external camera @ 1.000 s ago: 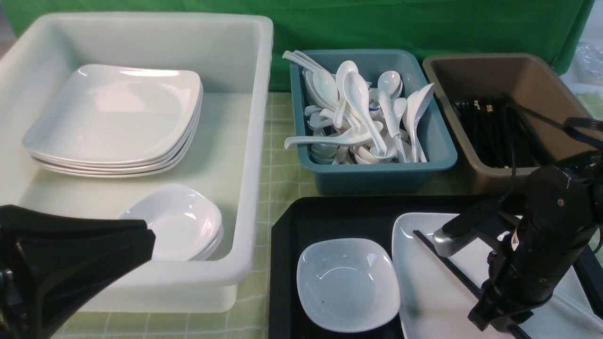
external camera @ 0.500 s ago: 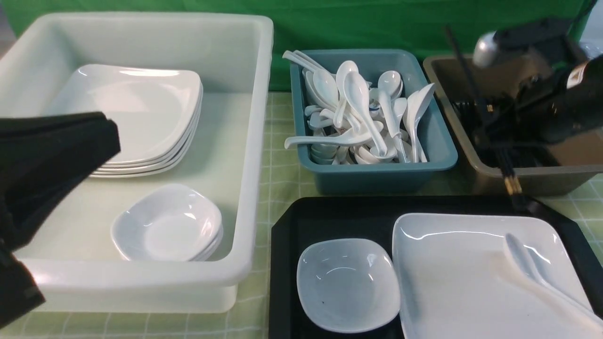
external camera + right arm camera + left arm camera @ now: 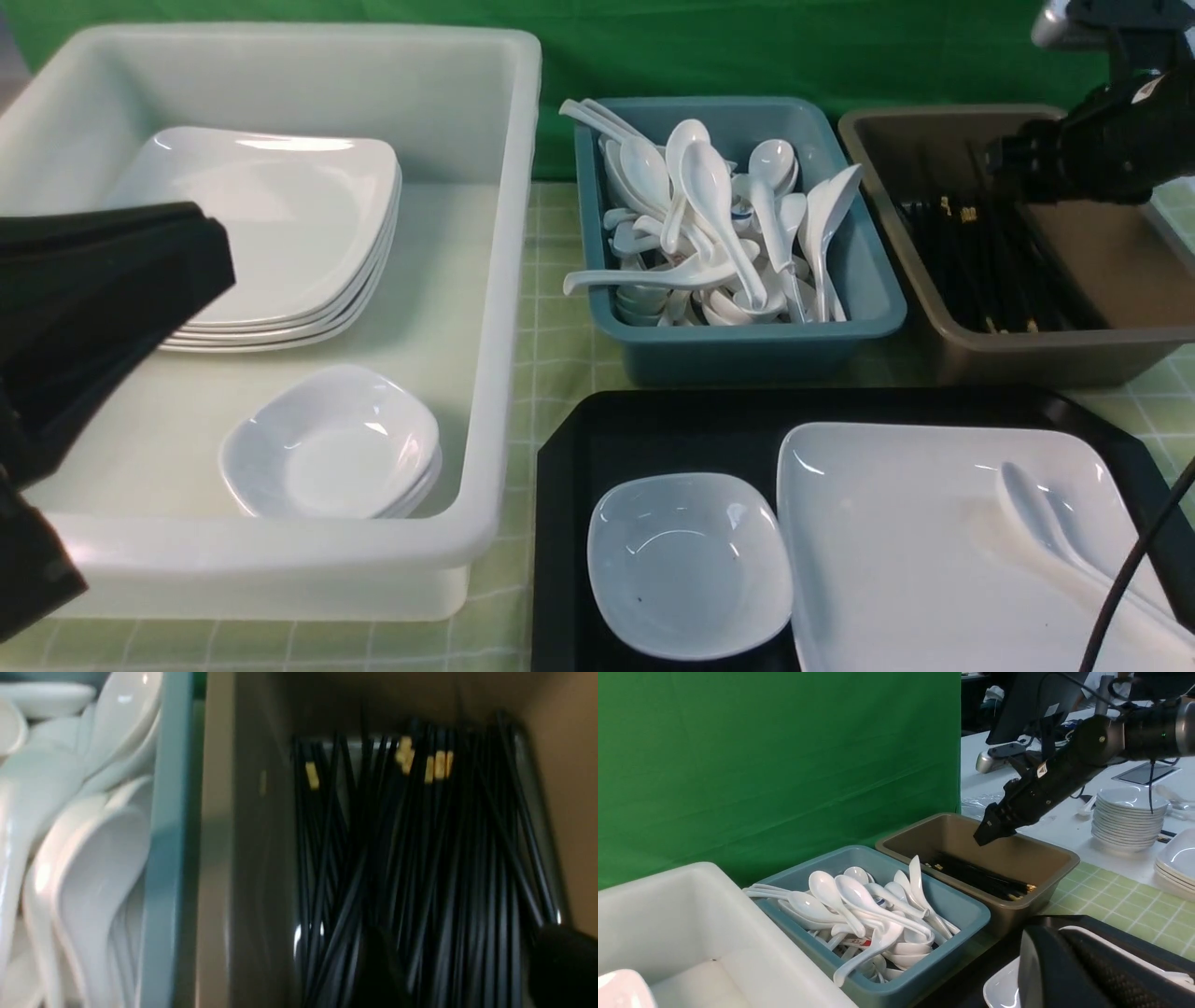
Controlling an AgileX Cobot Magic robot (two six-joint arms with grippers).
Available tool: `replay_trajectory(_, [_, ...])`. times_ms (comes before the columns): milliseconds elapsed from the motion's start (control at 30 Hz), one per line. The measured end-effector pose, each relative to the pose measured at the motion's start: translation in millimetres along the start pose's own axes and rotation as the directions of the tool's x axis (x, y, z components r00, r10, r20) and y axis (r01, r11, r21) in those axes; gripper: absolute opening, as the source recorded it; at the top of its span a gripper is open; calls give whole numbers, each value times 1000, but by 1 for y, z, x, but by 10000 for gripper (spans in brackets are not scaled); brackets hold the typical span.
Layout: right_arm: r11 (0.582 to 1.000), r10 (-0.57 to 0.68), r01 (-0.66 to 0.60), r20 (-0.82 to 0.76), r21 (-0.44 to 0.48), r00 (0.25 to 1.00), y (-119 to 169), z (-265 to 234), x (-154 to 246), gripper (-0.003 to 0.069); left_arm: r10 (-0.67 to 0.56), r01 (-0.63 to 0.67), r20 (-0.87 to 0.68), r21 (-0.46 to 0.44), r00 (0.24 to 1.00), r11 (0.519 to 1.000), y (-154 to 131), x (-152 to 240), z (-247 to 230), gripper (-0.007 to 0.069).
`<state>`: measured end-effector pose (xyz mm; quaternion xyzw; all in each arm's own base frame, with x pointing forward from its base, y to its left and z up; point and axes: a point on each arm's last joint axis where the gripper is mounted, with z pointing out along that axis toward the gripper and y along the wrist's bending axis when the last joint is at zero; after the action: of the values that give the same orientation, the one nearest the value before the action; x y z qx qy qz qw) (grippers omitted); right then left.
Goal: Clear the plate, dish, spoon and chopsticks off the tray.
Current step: Use the right arm to put the chopsticks into the small storage box on the right, then use the right arm to grab a soup spoon from the plate
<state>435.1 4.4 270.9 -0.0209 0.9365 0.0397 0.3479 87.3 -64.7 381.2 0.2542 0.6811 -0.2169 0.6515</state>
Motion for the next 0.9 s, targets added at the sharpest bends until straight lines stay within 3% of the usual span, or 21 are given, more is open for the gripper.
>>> replay_trajectory(200, [985,-168,158,-170,-74,971,25,-85,13,379,34,-34,-35,10,999,999,-1,3,0,21])
replay_trajectory(333, [950,-311,270,-392,-156,866,45,-112,61,388,55,-54,-57,20,997,998,-2,5,0,21])
replay_trajectory(533, [939,-341,286,-611,-190,715,40,-84,141,488,19,-17,-53,38,998,999,-3,5,0,21])
replay_trajectory(900, [911,-394,381,-614,-160,684,29,-34,178,503,8,-2,-77,70,997,998,-6,7,0,21])
